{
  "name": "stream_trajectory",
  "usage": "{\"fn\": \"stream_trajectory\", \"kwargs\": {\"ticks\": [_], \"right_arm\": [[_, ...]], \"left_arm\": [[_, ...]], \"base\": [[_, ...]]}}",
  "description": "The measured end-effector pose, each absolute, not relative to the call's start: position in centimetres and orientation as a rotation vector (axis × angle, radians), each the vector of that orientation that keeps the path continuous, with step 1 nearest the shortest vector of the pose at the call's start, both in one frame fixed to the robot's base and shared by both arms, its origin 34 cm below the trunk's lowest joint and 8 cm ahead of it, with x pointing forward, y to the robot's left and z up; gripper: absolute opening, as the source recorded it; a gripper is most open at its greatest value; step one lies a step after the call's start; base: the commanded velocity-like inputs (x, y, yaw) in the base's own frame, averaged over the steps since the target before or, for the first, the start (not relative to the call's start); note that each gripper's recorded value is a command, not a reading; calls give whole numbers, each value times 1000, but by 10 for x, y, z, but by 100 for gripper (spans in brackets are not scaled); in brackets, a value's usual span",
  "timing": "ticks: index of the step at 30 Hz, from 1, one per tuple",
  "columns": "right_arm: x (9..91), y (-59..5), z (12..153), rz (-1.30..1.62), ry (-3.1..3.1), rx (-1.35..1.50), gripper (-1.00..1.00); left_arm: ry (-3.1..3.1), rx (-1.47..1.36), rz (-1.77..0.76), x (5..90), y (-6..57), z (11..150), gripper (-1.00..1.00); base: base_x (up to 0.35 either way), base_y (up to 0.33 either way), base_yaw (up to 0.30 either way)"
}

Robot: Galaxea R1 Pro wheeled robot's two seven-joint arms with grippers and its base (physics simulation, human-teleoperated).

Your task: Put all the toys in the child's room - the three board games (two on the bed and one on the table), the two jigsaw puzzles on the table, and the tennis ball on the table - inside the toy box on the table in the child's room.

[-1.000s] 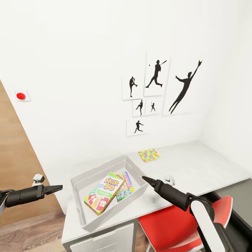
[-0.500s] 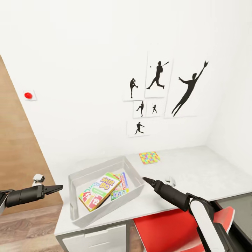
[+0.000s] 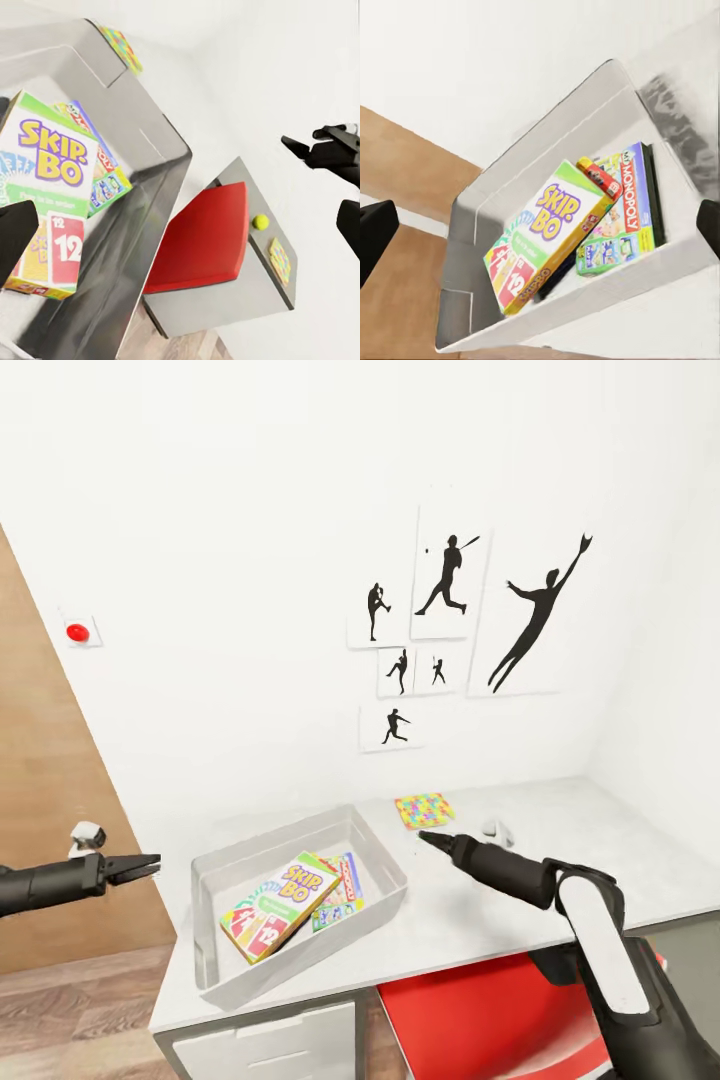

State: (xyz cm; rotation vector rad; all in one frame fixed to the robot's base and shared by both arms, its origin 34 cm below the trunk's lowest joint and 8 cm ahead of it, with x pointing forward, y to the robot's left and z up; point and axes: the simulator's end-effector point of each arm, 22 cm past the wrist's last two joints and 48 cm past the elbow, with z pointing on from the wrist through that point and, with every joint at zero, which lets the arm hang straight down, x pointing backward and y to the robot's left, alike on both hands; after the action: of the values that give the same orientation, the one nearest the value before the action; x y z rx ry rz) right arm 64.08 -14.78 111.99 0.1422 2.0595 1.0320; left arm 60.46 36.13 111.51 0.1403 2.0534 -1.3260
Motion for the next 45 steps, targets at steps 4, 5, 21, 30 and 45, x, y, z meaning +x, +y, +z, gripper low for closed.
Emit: {"fn": "stream_trajectory", "kwargs": {"ticks": [4,5,21,30,45], "right_arm": [[682,-162,1168,955,2020,108,100],[688,-164,1173,945,2018,109,100],[763,-180,1243,898,1987,123,100],[762,-179,1246,894,1981,115,100],[761,-180,1240,887,1992,119,100]], "left_arm": [[2030,204,-1277,609,358,1155,100],[2027,207,-1272,610,359,1160,100],[1911,270,-1226,634,360,1233,100],[1899,285,-1227,634,356,1236,100],[1895,288,-1232,634,353,1236,100]], "base": [[0,0,0],[0,0,0],[0,0,0],[0,-72,0],[44,-186,0]]}}
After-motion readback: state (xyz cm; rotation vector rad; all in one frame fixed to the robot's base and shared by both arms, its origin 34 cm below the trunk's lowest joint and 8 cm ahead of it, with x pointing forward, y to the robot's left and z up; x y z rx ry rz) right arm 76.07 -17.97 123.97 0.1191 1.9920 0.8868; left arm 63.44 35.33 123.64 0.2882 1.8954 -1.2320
